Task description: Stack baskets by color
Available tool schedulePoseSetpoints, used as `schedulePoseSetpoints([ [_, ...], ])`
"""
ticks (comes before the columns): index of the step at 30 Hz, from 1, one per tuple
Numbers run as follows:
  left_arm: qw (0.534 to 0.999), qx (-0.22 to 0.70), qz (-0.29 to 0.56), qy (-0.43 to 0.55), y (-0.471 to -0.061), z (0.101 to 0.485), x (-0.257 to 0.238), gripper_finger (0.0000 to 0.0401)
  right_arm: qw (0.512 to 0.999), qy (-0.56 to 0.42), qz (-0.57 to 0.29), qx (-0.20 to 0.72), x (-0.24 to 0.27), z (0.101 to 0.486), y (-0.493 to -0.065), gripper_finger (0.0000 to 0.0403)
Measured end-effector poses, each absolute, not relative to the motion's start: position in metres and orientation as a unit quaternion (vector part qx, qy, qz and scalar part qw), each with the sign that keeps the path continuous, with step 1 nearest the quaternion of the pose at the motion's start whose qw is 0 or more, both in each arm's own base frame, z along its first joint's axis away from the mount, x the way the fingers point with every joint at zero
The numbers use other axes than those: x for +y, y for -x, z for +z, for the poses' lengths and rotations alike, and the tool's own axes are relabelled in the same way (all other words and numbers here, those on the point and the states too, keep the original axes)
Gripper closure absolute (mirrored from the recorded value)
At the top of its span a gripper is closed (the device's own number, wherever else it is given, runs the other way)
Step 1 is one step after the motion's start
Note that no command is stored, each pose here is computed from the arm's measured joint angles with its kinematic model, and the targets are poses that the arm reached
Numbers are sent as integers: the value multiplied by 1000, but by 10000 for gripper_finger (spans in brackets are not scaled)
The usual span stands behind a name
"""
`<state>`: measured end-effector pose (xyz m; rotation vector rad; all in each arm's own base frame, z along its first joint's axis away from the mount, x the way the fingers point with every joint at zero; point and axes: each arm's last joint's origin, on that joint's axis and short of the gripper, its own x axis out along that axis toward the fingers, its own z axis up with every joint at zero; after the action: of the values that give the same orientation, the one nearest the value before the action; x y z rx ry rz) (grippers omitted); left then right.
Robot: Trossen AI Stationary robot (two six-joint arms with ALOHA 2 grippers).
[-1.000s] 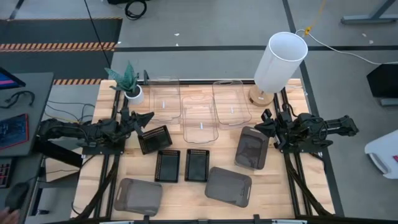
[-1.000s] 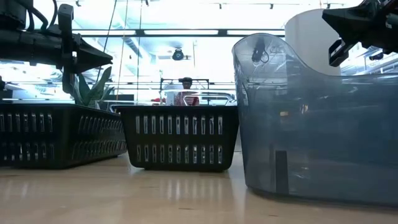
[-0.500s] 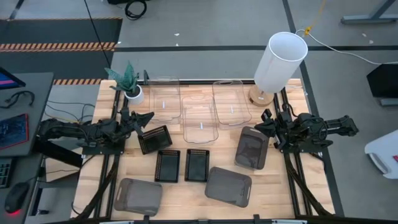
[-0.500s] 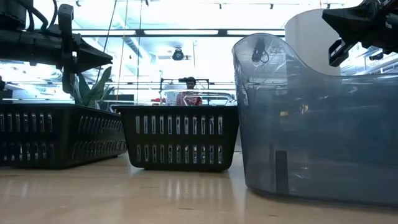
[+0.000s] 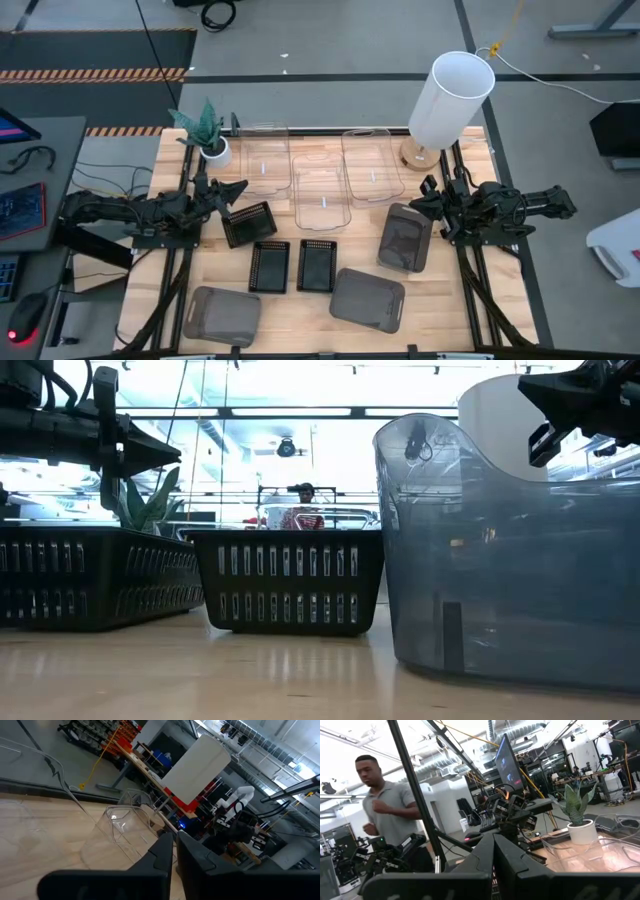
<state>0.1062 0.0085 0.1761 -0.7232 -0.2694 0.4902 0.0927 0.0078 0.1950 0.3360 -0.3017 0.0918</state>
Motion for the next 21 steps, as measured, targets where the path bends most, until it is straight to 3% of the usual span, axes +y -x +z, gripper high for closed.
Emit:
schedulePoseSetpoints([
  [21,897,-130,237,349,-106,176,9,369,974,-167,46,-150,8,195,-93,391],
])
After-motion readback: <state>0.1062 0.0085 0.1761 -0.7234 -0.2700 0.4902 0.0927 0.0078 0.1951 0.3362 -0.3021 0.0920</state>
